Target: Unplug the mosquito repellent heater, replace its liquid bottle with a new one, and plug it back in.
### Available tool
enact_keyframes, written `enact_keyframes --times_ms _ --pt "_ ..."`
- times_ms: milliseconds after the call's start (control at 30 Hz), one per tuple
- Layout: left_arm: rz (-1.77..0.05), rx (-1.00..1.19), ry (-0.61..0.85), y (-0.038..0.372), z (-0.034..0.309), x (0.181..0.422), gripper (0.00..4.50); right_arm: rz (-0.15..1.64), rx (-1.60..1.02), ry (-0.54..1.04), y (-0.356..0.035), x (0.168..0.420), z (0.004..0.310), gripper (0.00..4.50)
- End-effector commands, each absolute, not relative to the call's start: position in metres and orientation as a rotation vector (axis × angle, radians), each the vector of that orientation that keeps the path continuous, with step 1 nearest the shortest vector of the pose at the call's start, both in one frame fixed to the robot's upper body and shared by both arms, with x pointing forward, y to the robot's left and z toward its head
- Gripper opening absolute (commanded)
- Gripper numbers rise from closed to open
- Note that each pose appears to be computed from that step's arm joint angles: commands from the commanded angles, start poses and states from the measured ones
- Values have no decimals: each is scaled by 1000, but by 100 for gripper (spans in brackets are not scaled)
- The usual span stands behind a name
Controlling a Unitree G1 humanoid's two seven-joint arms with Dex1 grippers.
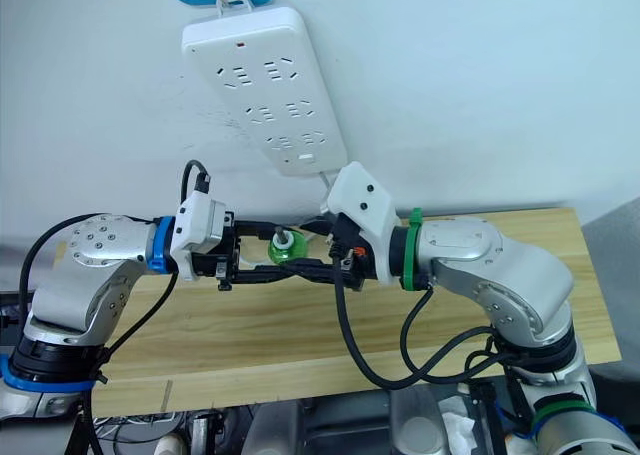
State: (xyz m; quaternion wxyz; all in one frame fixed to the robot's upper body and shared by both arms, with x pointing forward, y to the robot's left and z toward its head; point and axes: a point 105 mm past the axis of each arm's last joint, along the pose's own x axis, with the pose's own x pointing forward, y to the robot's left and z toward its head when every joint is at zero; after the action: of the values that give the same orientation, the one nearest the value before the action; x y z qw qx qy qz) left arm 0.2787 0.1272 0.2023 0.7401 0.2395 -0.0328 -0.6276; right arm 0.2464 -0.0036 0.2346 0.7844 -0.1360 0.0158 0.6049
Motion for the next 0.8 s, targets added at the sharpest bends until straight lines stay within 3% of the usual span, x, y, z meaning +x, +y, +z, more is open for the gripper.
enact_keyframes --times_ms 33,767,800 --pt "-1397 542 -90 125 205 276 222 1334 -295 -30 4 240 244 282" --pt "-1418 561 -91 123 209 275 222 1327 -295 -18 8 248 236 282" --pt "-1418 561 -90 123 209 275 222 1326 -295 -19 8 248 236 246"
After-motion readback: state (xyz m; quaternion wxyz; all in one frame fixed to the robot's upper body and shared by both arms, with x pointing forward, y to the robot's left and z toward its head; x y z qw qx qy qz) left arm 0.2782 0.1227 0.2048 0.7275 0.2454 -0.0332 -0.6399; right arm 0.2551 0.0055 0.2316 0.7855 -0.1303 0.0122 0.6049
